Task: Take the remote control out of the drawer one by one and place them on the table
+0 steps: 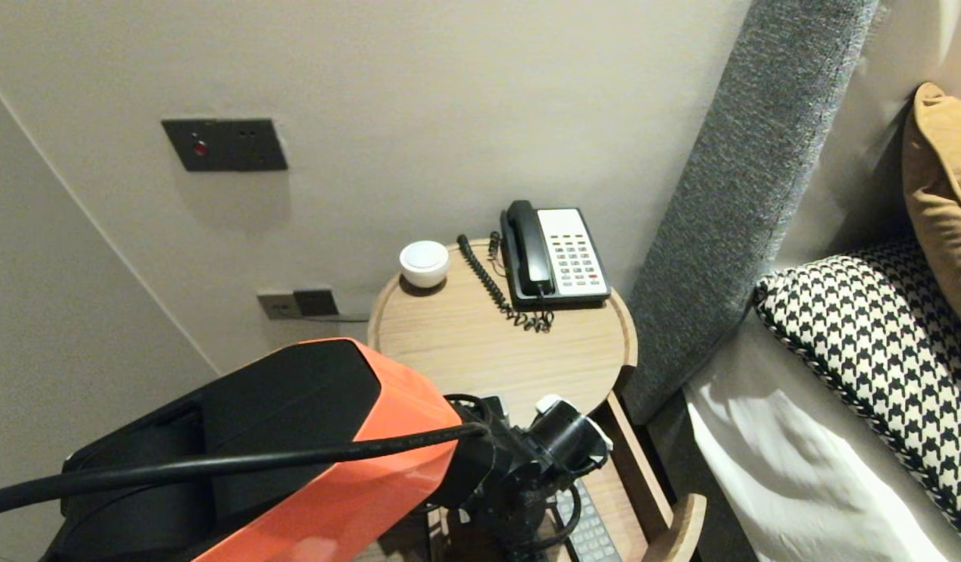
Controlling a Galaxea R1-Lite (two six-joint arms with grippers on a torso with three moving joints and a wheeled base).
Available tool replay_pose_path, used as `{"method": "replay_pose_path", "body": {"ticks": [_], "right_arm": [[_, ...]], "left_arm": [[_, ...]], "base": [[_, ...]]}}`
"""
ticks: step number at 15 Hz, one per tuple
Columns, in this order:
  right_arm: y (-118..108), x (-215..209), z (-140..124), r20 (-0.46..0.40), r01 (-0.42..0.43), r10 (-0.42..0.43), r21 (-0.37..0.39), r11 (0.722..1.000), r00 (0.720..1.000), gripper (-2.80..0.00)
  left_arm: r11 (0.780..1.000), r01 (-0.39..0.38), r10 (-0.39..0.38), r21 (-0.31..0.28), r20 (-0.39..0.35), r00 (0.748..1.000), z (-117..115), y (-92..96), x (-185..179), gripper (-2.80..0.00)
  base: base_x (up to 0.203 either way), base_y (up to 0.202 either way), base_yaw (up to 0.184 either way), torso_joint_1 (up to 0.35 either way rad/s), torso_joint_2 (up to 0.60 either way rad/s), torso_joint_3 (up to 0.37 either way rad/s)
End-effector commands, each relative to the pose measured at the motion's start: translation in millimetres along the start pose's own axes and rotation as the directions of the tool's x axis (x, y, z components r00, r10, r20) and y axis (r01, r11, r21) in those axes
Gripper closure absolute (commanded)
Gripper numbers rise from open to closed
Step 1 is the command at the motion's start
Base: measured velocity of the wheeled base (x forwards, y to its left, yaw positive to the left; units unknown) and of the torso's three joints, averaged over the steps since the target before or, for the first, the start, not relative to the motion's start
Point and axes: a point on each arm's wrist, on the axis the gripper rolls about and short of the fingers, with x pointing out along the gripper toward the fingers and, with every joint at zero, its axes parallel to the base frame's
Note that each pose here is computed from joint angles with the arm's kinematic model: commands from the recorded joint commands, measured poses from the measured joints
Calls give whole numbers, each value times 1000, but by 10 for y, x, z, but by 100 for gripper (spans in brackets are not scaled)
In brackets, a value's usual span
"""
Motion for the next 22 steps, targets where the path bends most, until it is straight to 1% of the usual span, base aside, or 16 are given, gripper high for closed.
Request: {"method": "replay_pose_path", "body": {"ticks": [1, 3, 6, 10, 14, 17, 18, 22], "right_arm": [[-2, 22, -113, -41, 3, -3, -1, 1000, 999, 0], [-2, 22, -113, -41, 1, -1, 0, 1000, 999, 0], [-2, 22, -111, -39, 1, -1, 0, 1000, 999, 0], [-2, 22, -113, -41, 1, -1, 0, 1000, 999, 0], [-2, 22, -113, -41, 1, -1, 0, 1000, 999, 0], [-2, 22, -113, -41, 1, -1, 0, 1000, 999, 0], [-2, 22, -113, -41, 1, -1, 0, 1000, 999, 0], [-2, 22, -113, -41, 1, -1, 0, 1000, 999, 0]], "left_arm": [[1000, 3, -3, -6, 3, 1000, 2, -7, -22, 0], [1000, 7, -7, -6, 5, 1000, 7, -10, -43, 0], [1000, 30, -30, 3, 9, 1000, -3, -24, -183, 0], [999, 32, -32, 8, 7, 999, -18, 19, -272, 0], [1000, 27, -27, 17, -1, 1000, -29, 45, -301, 0], [999, 39, -38, 22, -13, 999, 0, 47, -359, 0], [999, 39, -38, 29, -32, 999, 2, 55, -359, 0], [999, 35, -34, 29, -41, 999, -14, 45, -285, 0]], "base": [[0, 0, 0, 0, 0, 0], [0, 0, 0, 0, 0, 0], [0, 0, 0, 0, 0, 0], [0, 0, 0, 0, 0, 0], [0, 0, 0, 0, 0, 0], [0, 0, 0, 0, 0, 0], [0, 0, 0, 0, 0, 0], [0, 0, 0, 0, 0, 0]]}}
